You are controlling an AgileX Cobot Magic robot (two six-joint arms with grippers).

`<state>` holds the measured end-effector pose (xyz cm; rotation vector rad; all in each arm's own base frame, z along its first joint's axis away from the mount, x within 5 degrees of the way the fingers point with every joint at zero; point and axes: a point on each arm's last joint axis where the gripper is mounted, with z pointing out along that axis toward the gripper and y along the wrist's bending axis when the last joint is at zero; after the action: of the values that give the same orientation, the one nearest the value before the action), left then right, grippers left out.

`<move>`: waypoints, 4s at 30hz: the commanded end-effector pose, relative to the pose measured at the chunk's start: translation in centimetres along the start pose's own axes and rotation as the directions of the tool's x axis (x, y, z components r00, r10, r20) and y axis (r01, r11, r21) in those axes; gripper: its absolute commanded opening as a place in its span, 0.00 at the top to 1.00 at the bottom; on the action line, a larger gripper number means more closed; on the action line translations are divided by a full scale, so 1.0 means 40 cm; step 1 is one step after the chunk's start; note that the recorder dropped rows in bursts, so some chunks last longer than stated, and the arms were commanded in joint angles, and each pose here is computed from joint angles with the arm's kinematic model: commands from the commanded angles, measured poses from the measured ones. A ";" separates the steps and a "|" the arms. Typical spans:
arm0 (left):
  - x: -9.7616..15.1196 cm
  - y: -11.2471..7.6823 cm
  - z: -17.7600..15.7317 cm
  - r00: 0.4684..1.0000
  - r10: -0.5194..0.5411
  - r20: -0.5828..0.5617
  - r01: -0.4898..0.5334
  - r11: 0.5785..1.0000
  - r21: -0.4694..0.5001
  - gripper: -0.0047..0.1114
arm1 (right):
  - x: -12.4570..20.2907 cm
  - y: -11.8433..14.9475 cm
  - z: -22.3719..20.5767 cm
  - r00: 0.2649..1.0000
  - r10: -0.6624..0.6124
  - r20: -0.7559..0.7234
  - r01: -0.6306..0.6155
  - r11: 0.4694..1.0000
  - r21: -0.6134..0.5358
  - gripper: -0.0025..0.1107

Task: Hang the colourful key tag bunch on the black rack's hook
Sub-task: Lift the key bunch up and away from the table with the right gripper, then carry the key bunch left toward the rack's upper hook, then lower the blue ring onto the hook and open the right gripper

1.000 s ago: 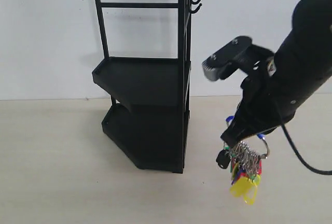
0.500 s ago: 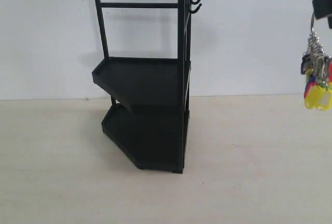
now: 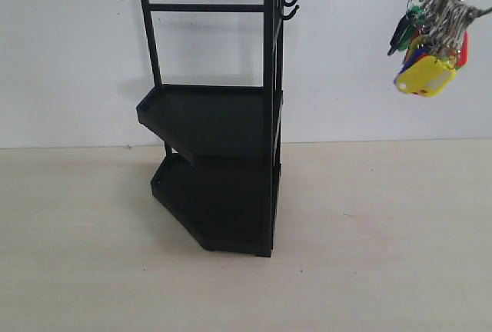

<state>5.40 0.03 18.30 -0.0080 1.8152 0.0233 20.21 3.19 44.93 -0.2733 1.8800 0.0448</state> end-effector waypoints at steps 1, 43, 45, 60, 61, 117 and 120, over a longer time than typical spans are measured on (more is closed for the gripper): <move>-0.005 0.000 -0.001 1.000 -0.018 0.019 0.018 1.000 -0.002 0.92 | 0.022 -0.065 -0.003 0.991 0.114 -0.067 -0.096 0.970 0.223 0.98; -0.005 0.000 -0.001 1.000 -0.018 0.019 0.018 1.000 -0.002 0.92 | 0.031 0.082 0.148 0.993 -0.011 -0.115 0.007 0.999 -0.035 0.98; -0.005 0.000 -0.001 1.000 -0.018 0.019 0.018 1.000 -0.002 0.92 | 0.036 0.086 0.174 0.992 0.032 -0.120 -0.036 0.999 -0.032 0.98; -0.005 0.000 -0.001 1.000 -0.018 0.019 0.018 1.000 -0.002 0.92 | 0.023 0.070 0.309 0.989 0.130 -0.075 -0.121 0.985 0.123 0.98; -0.005 0.000 -0.001 1.000 -0.018 0.019 0.018 1.000 -0.002 0.92 | 0.021 0.072 0.314 0.988 0.138 -0.071 -0.129 0.984 0.120 0.98; -0.005 0.000 -0.001 1.000 -0.018 0.019 0.018 1.000 -0.002 0.92 | -0.052 0.230 0.376 0.970 0.227 -0.088 -0.230 0.973 -0.030 0.84; -0.005 0.000 -0.001 1.000 -0.018 0.019 0.018 1.000 -0.002 0.92 | -0.052 0.231 0.376 0.967 0.237 -0.092 -0.240 0.970 -0.034 0.58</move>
<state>5.40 0.03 18.30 -0.0080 1.8152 0.0233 33.03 15.02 40.57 -0.0765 2.0102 0.2284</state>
